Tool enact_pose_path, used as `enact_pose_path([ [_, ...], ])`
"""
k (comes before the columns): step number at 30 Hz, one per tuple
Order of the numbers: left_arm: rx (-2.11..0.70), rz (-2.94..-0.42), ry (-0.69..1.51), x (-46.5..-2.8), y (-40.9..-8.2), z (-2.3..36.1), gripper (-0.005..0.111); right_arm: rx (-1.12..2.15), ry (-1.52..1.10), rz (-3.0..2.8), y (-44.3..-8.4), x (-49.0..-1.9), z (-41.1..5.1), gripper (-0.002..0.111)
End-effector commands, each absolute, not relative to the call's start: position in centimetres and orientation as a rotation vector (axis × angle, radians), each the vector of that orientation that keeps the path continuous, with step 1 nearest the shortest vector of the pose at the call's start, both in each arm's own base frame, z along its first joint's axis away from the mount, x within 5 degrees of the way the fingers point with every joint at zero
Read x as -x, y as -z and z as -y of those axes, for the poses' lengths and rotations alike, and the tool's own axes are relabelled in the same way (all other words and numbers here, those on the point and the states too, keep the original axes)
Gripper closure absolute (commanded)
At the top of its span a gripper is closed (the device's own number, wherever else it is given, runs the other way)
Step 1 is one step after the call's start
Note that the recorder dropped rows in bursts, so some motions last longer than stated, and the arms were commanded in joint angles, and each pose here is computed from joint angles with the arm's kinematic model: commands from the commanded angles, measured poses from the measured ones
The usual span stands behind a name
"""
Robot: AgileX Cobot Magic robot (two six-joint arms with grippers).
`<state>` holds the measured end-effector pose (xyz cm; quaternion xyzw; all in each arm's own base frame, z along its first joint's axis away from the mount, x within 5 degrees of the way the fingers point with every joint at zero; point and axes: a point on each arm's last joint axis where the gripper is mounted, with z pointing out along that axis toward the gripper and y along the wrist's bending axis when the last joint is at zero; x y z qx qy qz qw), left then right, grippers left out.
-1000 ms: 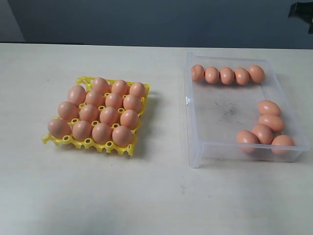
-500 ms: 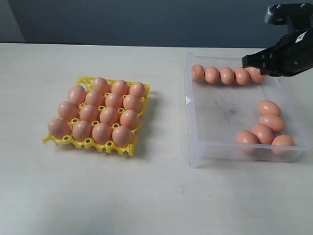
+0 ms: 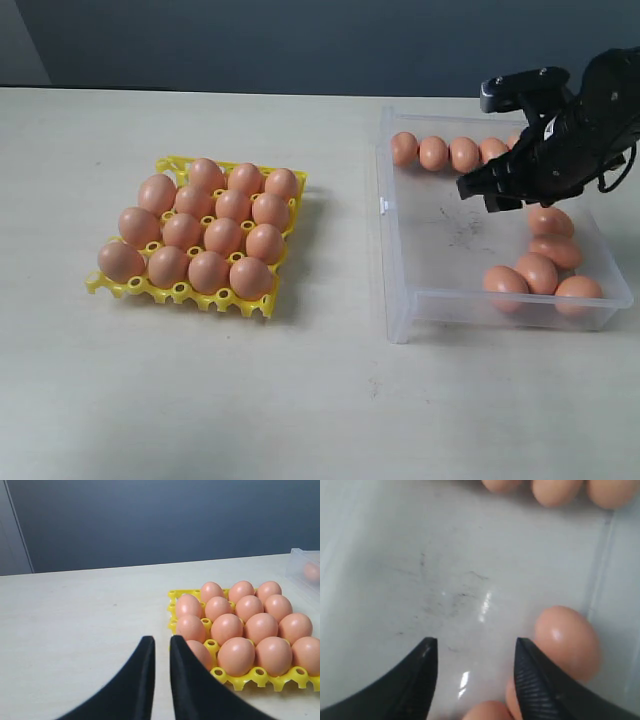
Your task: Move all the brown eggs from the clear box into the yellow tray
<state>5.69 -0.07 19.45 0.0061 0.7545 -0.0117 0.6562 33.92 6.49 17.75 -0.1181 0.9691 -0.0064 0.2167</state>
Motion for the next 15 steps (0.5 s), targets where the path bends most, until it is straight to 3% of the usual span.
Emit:
enact_pose_path([
  [1,-0.017,-1.715,0.027,-5.8,-19.3,0.1,0.095,0.428,0.187,-2.681,-17.7,-34.0,-5.5,0.062],
  [9,-0.017,-1.715,0.027,-5.8,-19.3,0.1,0.095,0.428,0.329,-2.646,-17.4,-34.6,-4.6,0.061],
  [15,-0.017,-1.715,0.027,-5.8,-19.3,0.1,0.095,0.373,0.350,-2.719,-14.6,-35.2,-4.6,0.061],
])
